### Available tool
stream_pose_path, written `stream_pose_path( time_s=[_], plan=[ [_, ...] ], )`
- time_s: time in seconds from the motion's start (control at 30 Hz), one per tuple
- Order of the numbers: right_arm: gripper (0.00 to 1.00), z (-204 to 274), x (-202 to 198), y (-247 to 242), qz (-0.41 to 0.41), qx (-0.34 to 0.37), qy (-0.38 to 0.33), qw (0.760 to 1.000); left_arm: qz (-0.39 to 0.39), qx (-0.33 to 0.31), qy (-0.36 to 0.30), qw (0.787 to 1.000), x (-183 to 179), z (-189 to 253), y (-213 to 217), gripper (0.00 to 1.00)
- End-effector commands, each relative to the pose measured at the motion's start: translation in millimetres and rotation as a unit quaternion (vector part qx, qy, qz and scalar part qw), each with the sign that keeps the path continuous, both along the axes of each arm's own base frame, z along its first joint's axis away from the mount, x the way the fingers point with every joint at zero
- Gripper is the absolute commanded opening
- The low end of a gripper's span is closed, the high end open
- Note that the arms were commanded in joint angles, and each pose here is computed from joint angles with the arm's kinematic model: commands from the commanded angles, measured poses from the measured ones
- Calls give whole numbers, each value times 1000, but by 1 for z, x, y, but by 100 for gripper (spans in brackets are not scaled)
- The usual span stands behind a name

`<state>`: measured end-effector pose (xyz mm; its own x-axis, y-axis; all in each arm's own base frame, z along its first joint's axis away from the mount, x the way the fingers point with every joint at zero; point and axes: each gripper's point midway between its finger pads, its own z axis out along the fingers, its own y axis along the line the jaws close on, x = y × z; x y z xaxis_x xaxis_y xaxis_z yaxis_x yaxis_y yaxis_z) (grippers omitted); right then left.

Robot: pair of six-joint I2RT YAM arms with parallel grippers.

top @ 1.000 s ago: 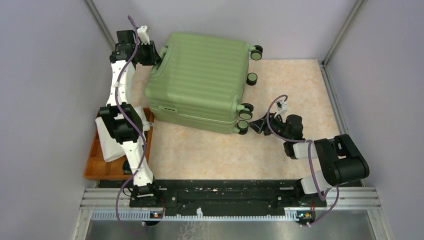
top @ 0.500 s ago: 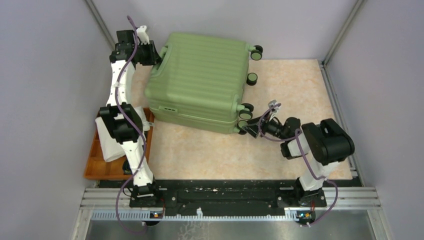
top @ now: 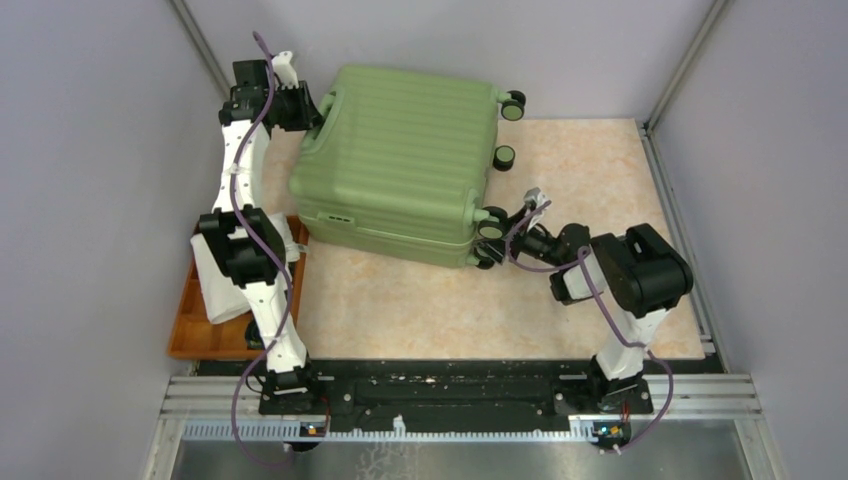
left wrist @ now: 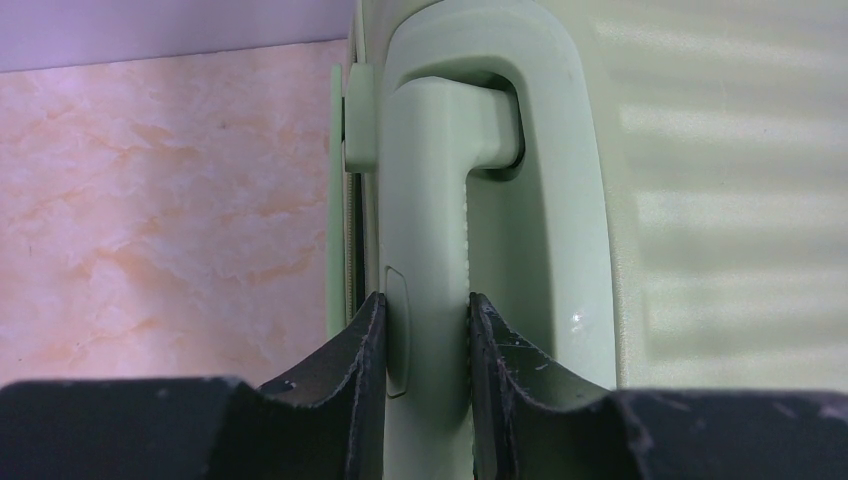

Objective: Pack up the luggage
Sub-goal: Zip the luggage at the center of the board.

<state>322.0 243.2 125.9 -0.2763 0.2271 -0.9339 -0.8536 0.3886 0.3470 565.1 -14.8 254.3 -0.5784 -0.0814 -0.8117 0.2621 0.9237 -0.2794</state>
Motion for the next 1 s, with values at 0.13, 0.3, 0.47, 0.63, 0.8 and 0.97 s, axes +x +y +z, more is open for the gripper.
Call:
stream_pose_path(
  time_s=[0.13,0.3,0.47,0.63,0.8,0.97],
  plan=[
    [53,14,-7,15,31,6,-75,997,-80,-47,-123,988,-10,102,-53,0],
    [51,3,-14,13,21,2,-64,998,-80,-44,-126,988,-11,104,-53,0],
    [30,11,-8,10,2,12,-75,997,-78,-40,-125,988,-11,103,-51,0],
    [10,22,-6,9,-9,24,-85,996,-78,-39,-124,988,-12,103,-51,0],
    [0,28,-10,9,-6,32,-80,996,-77,-37,-125,988,-12,104,-50,0],
    [0,28,-25,12,-5,36,-69,997,-77,-35,-127,988,-14,106,-50,0]
  ],
)
